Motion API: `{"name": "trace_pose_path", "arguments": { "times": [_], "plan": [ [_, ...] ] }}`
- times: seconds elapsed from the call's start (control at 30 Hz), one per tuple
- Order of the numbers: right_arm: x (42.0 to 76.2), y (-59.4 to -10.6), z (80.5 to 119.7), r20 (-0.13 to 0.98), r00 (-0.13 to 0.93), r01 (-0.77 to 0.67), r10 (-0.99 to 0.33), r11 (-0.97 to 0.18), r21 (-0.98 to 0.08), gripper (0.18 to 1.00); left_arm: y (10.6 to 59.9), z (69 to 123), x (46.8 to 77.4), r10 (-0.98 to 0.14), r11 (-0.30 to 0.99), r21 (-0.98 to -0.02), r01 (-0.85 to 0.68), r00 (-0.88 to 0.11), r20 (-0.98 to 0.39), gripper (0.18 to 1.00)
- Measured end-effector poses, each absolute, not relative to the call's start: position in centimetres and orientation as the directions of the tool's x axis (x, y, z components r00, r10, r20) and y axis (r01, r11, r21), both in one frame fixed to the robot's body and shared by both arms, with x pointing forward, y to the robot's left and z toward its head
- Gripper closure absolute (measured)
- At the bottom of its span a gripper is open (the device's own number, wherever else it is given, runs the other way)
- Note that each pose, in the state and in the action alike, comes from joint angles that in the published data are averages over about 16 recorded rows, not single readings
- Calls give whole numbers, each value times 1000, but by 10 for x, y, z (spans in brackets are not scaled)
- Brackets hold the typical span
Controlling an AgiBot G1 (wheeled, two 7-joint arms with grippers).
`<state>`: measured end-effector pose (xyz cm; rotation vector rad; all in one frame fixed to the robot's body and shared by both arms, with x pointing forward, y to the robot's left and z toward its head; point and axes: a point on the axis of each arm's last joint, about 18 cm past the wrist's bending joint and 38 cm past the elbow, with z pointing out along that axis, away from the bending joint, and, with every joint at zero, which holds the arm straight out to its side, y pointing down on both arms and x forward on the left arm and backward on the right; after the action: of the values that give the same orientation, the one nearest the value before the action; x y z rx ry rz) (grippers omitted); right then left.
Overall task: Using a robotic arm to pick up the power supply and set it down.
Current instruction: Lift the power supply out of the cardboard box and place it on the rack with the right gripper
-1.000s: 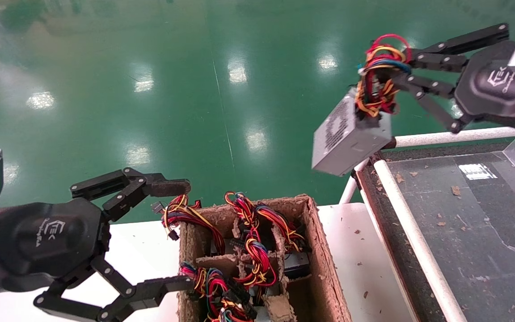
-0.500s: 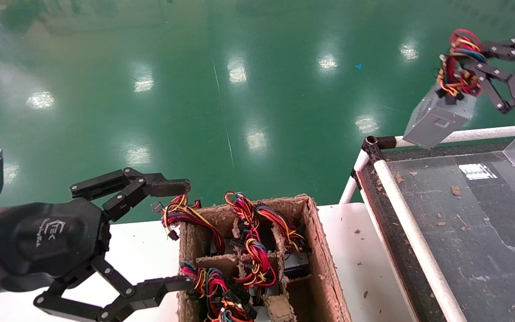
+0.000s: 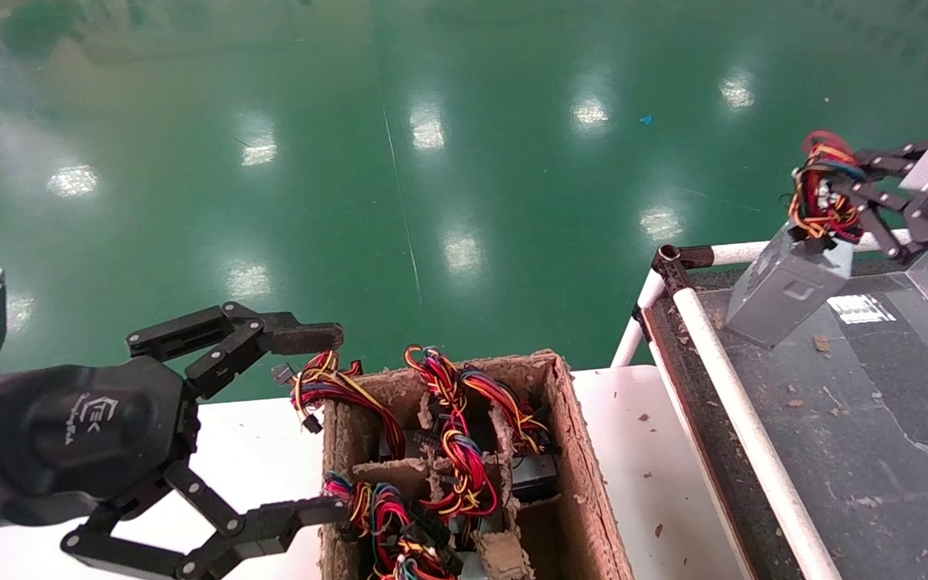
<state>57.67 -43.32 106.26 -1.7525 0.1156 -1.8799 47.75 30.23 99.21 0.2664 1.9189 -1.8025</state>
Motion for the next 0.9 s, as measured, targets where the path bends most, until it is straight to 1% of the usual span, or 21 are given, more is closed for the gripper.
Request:
{"name": "trace_pose_path", "arguments": {
  "times": [0.33, 0.9],
  "plan": [
    [586, -423, 1050, 911, 34, 335, -412, -854, -399, 935, 302, 992, 478, -187, 109, -881, 461, -861, -474, 184],
    [608, -396, 1050, 917, 55, 351, -396, -852, -389, 935, 302, 992, 478, -187, 109, -881, 461, -861, -474, 184]
  ]
}}
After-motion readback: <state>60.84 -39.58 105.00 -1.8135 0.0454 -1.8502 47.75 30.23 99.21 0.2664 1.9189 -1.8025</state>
